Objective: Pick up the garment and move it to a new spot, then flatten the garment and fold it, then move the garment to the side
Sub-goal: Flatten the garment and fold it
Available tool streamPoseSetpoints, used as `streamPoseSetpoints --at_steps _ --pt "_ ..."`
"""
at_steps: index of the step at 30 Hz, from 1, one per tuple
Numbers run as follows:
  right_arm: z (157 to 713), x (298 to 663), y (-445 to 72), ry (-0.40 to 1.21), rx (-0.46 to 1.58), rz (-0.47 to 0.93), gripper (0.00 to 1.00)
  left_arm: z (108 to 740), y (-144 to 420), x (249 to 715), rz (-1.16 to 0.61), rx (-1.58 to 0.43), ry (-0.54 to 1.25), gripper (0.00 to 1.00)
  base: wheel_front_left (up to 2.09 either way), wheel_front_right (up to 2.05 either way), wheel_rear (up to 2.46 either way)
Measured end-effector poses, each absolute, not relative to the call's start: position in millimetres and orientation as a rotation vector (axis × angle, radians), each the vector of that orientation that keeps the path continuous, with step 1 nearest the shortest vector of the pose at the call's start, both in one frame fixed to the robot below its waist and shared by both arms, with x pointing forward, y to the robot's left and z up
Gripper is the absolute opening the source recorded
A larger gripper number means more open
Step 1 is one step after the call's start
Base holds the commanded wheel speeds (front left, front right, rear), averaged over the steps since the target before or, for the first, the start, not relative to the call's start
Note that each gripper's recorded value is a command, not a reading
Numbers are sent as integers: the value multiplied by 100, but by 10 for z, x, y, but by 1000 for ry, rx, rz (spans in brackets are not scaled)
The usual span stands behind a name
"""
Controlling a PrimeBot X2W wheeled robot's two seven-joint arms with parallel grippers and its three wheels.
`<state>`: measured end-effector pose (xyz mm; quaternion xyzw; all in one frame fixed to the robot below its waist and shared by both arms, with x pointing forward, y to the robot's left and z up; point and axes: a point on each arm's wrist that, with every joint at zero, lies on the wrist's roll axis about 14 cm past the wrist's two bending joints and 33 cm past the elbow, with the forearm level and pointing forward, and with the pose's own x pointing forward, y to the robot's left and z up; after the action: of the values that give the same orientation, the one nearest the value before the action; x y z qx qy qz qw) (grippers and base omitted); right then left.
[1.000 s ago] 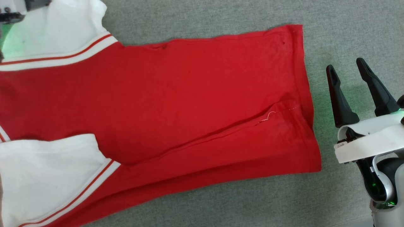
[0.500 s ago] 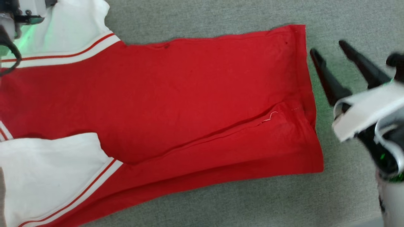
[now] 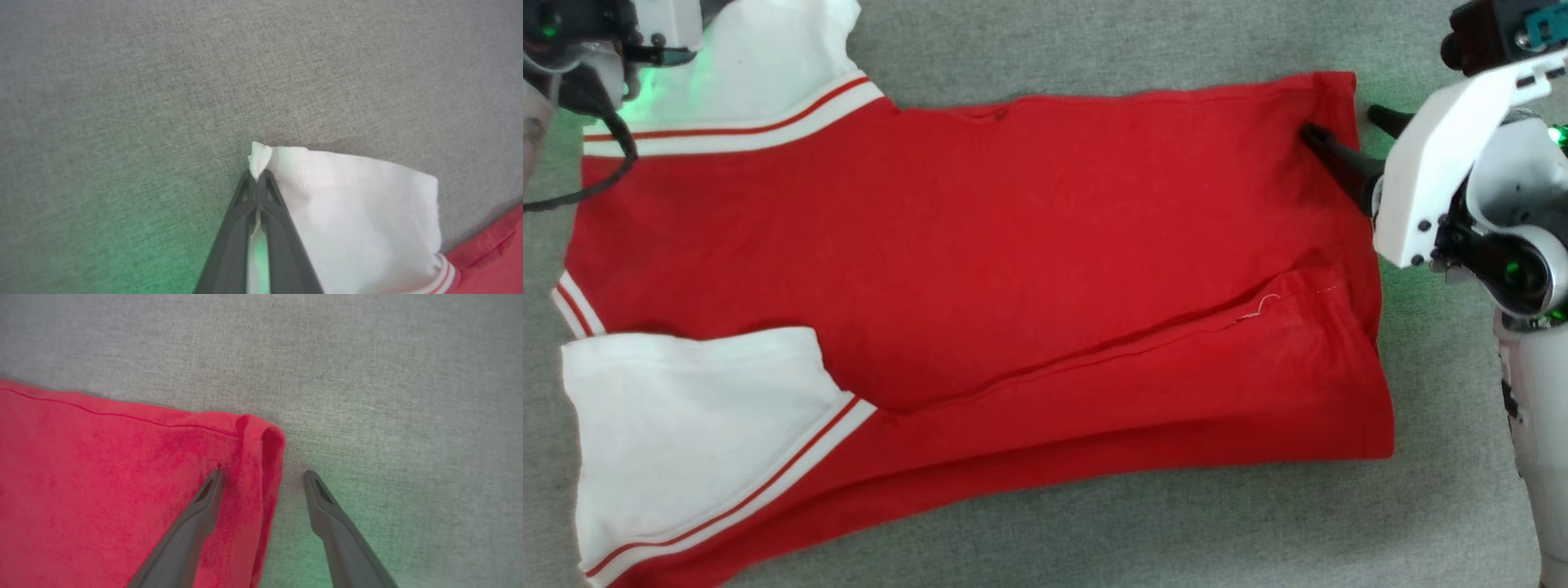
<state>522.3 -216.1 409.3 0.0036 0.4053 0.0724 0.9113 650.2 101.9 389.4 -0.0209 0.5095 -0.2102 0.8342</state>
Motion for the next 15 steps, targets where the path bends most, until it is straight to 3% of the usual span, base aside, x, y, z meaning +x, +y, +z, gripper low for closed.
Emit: streamPoseSetpoints --at_steps 2,4,5,15 --pt "4043 5241 -2119 891 24 166 100 3907 1030 6502 -445 -47 1070 0 0 0 0" --pt "4026 5248 -2102 921 11 177 42 3914 1019 6502 -452 -52 1062 0 0 0 0" --pt "4022 5248 -2088 934 13 186 0 3919 1019 6507 -452 -56 1053 0 0 0 0" --pt "4052 5301 -2123 932 6 183 0 4101 876 6543 -489 -108 954 0 0 0 0"
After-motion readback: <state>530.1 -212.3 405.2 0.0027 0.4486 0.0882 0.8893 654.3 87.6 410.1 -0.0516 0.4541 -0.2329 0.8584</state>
